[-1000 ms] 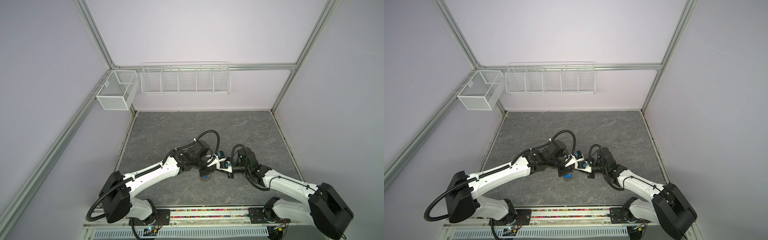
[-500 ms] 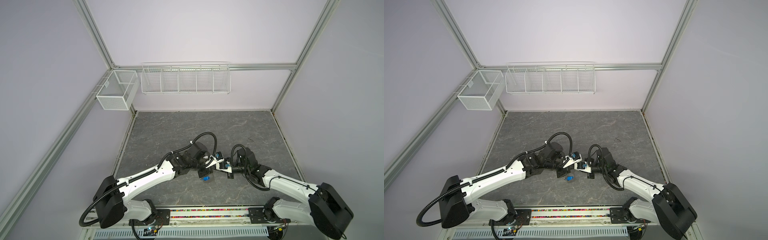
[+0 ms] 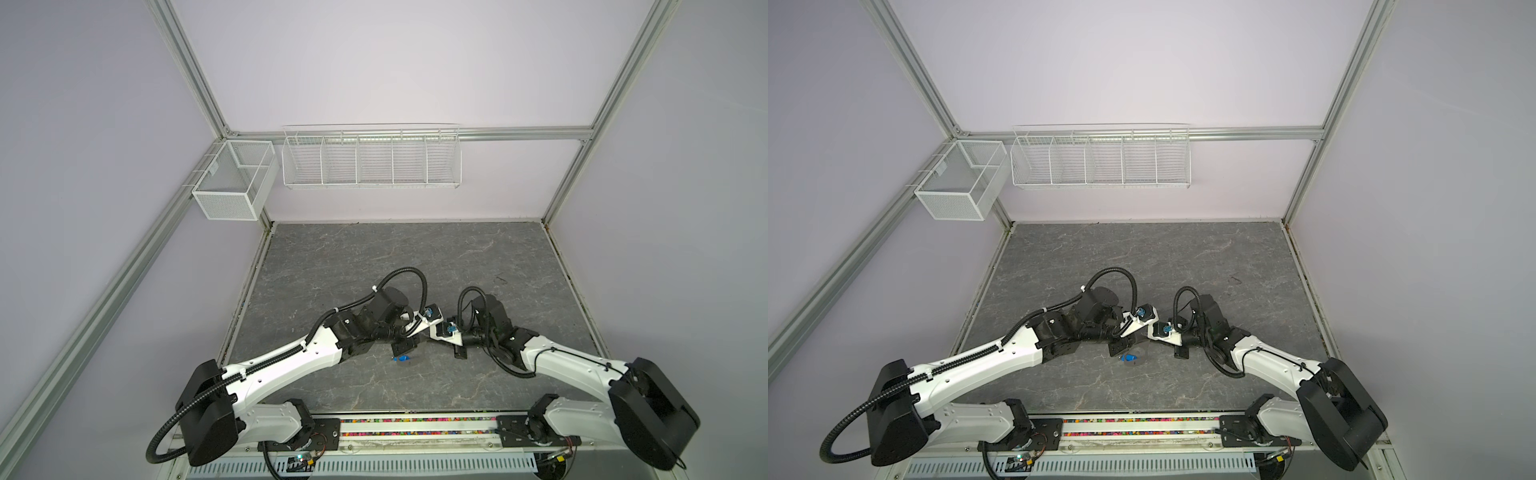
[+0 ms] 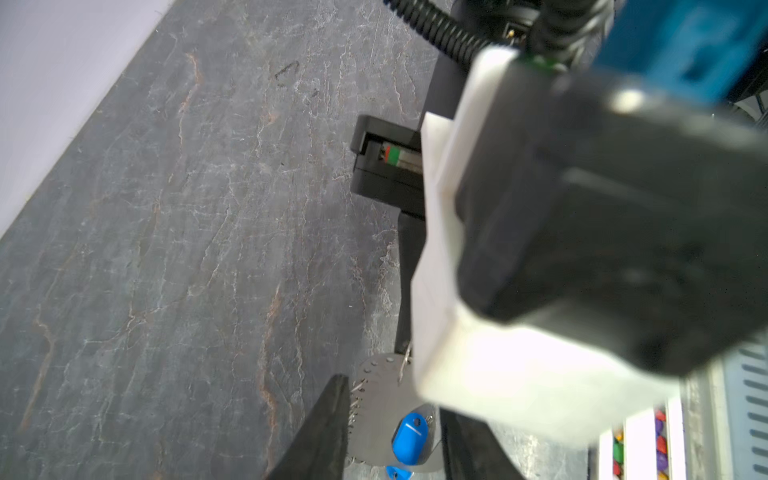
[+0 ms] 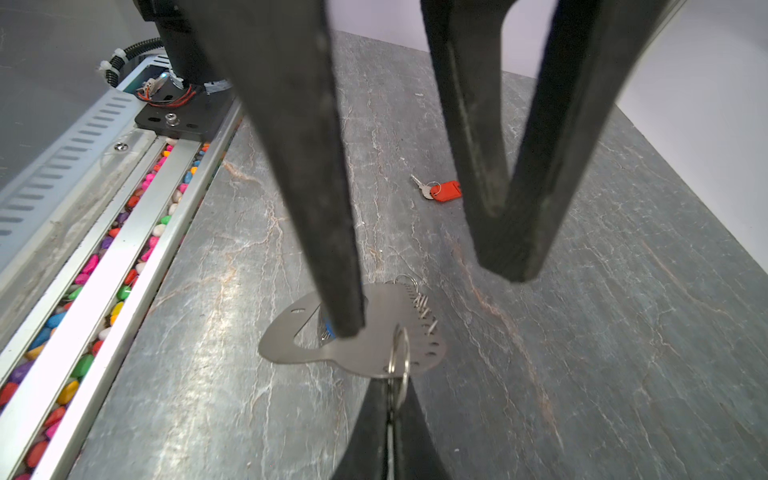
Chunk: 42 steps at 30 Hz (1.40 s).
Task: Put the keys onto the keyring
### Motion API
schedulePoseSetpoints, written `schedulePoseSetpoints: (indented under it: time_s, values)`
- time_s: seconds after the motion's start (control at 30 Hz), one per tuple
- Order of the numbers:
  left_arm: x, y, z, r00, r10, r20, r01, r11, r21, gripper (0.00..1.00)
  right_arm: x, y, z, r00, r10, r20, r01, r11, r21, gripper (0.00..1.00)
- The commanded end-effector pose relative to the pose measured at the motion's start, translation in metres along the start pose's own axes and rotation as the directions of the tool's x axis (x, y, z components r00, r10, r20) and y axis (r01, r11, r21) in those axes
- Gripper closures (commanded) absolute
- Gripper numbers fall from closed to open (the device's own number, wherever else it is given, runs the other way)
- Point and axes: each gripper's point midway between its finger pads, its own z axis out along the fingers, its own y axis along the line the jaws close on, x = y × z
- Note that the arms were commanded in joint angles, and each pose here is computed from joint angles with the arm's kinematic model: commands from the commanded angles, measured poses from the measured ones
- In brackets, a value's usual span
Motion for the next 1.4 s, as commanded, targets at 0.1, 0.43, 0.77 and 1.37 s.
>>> schedulePoseSetpoints:
  time_s: [0.1,0.43,0.77,1.37]
  values:
    - [0.014,0.001,-0.002,0.999,0.038,-0.010,-0.038,0.999,-0.011,0.66,-0.010,-0.004,-0.002,1.000,-0.008,0.028,0.008,1.000,-0.004,0.93]
    - [0.013,0.002,0.010,0.998,0.038,0.040,-0.039,0.999,0.009,0.72,-0.014,-0.003,-0.004,0.999,-0.014,0.043,0.014,1.000,-0.010,0.92]
    - [0.008,-0.001,0.021,0.996,0.045,0.076,-0.048,0.998,0.040,0.82,-0.018,-0.006,-0.005,0.998,-0.013,0.055,0.014,1.000,-0.006,0.93]
    - [0.022,-0.012,0.029,0.996,0.082,0.030,-0.085,0.990,0.110,0.87,-0.022,-0.009,-0.008,0.997,-0.015,0.071,0.015,1.000,0.000,0.93]
